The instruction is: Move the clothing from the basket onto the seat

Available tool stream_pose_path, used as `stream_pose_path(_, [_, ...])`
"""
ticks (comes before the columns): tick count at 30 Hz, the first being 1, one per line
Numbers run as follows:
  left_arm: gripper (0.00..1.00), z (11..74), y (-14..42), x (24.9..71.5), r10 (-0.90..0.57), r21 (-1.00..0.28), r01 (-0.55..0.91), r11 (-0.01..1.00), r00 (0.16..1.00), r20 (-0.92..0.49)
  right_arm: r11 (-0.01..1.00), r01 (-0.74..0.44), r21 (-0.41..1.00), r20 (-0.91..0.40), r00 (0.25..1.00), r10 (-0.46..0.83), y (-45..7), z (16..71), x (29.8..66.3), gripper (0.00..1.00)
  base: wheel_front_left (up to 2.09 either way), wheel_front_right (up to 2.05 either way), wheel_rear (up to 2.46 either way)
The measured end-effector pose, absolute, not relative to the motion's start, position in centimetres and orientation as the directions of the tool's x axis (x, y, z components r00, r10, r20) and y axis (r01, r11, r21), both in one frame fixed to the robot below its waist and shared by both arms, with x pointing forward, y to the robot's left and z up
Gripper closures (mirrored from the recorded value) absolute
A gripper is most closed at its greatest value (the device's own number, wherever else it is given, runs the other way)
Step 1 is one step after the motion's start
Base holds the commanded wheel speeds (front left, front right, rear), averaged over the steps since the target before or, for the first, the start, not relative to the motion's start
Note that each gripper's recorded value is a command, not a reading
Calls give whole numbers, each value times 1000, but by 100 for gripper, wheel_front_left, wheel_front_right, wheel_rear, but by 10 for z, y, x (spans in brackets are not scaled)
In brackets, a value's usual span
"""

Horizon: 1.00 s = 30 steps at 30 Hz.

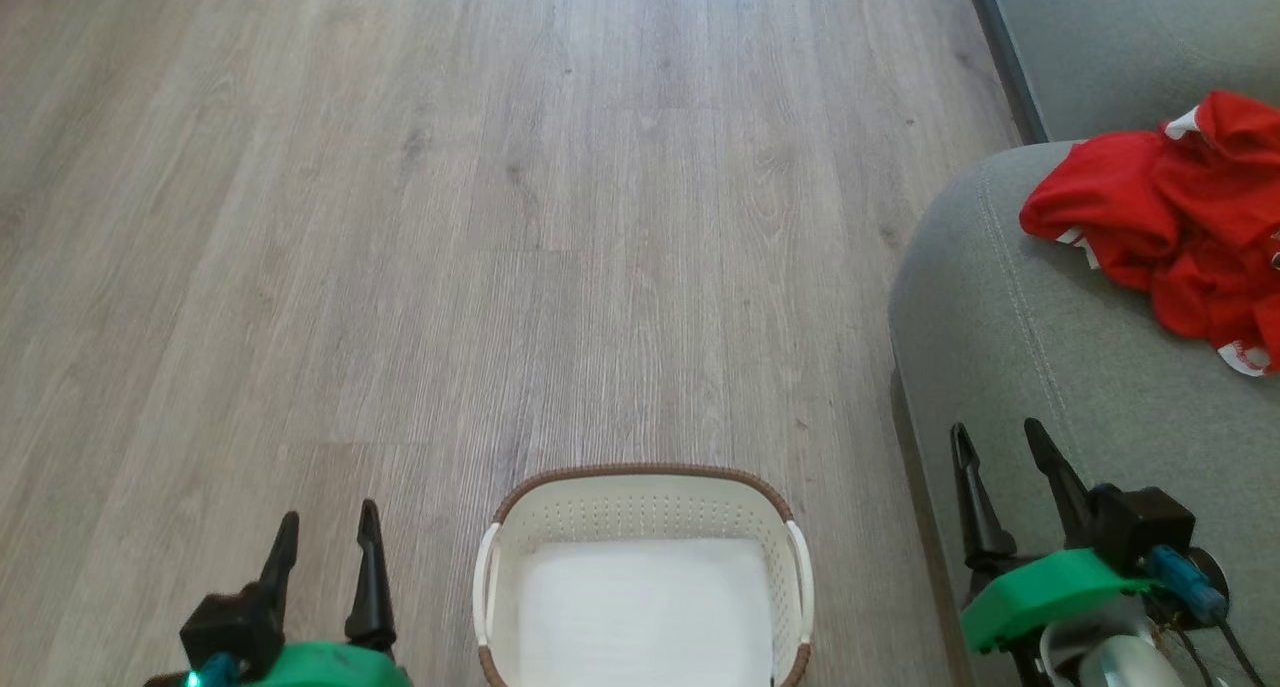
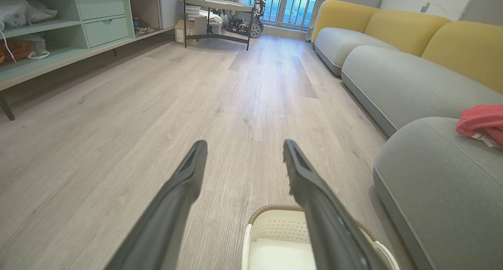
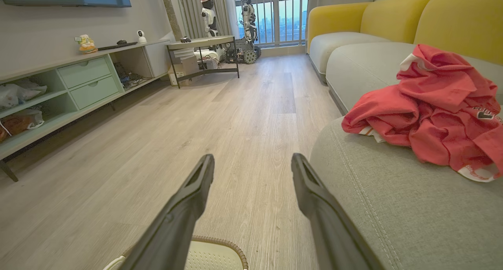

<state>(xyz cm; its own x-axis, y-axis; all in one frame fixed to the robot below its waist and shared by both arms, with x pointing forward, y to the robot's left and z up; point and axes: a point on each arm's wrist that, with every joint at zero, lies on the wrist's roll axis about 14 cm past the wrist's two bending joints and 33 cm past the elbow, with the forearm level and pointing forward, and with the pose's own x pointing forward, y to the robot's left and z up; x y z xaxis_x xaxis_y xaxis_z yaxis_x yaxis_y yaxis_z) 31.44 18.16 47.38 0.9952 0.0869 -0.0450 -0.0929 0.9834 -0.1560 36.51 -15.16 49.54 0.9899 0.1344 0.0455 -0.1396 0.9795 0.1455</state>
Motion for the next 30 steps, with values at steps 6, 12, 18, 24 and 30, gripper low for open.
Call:
stream_pose_path(6, [0, 466, 188, 308, 113, -154, -122, 980, 991, -68, 979, -142, 145, 44, 990, 137, -151, 495, 363, 0, 0, 0, 0])
stream_pose_path(12, [0, 467, 188, 307, 108, -145, -116, 983, 992, -60, 979, -144, 145, 42, 989, 139, -150, 494, 360, 0, 0, 0, 0])
stream_pose_path(18, [0, 466, 187, 307, 98, -133, -106, 985, 993, -62, 979, -143, 145, 41, 990, 138, -150, 494, 358, 0, 0, 0, 0])
stream_pose_path(24, [0, 457, 186, 302, 93, -136, -105, 985, 991, -91, 979, -140, 146, 39, 990, 136, -151, 493, 358, 0, 0, 0, 0])
stream_pose_path(30, [100, 430, 184, 291, 89, -125, -112, 986, 980, -179, 981, -120, 155, -60, 990, 131, -153, 462, 347, 100, 0, 0, 0])
